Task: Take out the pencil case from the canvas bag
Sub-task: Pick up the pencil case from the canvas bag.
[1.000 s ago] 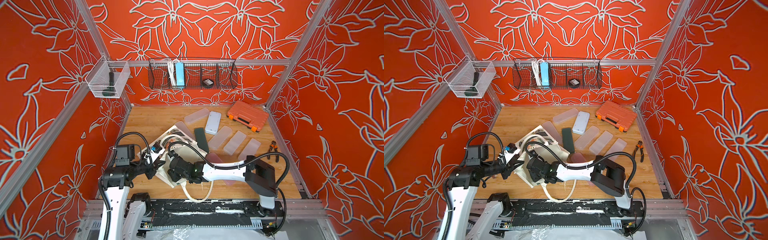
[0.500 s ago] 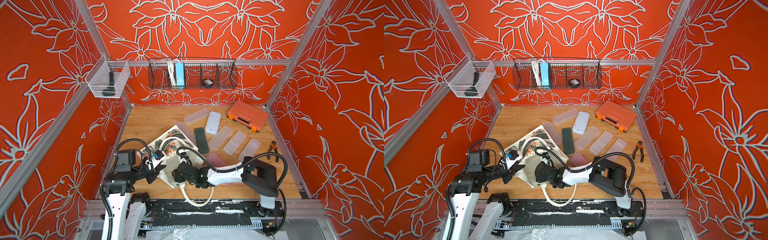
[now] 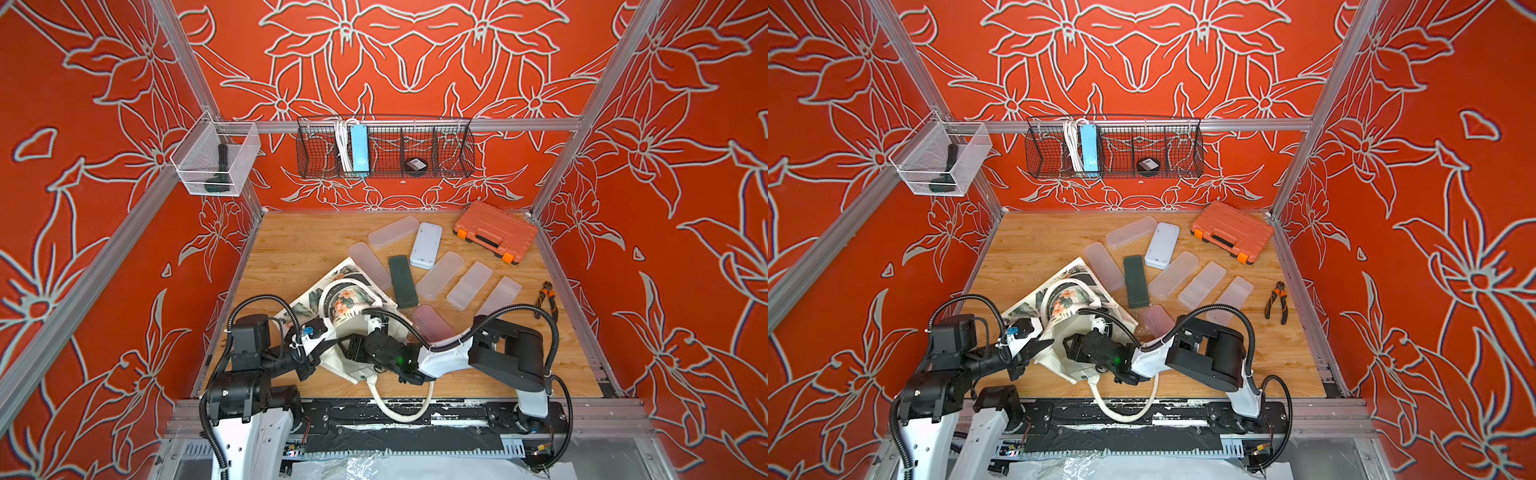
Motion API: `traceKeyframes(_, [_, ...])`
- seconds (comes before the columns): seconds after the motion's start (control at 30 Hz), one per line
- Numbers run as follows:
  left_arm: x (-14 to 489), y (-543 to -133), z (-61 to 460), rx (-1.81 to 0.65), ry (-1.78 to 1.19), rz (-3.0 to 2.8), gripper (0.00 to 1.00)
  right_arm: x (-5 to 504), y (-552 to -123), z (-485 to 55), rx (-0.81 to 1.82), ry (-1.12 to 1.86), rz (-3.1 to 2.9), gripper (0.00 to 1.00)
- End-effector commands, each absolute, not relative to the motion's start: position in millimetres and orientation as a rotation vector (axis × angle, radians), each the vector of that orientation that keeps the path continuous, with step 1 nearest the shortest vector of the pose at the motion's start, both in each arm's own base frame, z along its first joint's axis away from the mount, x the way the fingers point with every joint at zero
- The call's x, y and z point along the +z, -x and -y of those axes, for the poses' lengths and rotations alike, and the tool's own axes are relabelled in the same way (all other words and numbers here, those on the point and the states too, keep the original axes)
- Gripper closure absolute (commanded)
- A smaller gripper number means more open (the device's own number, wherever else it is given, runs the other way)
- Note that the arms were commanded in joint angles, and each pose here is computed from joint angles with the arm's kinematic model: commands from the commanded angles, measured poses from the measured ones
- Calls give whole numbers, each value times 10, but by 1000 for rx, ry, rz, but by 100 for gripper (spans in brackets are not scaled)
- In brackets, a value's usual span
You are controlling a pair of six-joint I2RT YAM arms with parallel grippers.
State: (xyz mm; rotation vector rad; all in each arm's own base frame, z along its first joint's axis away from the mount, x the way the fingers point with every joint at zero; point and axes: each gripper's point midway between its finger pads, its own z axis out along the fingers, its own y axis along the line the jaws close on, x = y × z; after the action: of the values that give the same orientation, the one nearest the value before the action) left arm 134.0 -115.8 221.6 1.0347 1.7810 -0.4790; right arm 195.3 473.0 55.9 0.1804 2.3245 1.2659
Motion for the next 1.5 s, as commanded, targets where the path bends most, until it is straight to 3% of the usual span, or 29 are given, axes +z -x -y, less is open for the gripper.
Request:
traceKeyframes(0.0, [2577, -1188, 1350, -575, -1083, -1584, 100, 593, -2147, -4759, 1335, -364, -2267, 30])
traceKeyframes(0.3, [2987, -1002, 1467, -687, -1058, -1483, 100, 448, -2277, -4998, 1490, -561, -2247, 30])
traceKeyframes(0.6, [3303, -817, 1534, -744, -1052, -1421, 100, 324, -2604, -4902, 1540, -703, -2146, 31])
traceKeyframes(1.0, [3112, -767, 1541, -770, -1069, -1463, 100, 1207, -2966, -4857, 1672, -430, -1861, 44])
traceKeyframes(1.33, [2989, -734, 1525, -734, -1087, -1491, 100, 1415, -3069, -4698, 1740, -401, -1732, 75])
traceKeyframes(1.47, [2868, -818, 1483, -690, -1079, -1526, 100, 1457, -3062, -4606, 1730, -392, -1722, 82])
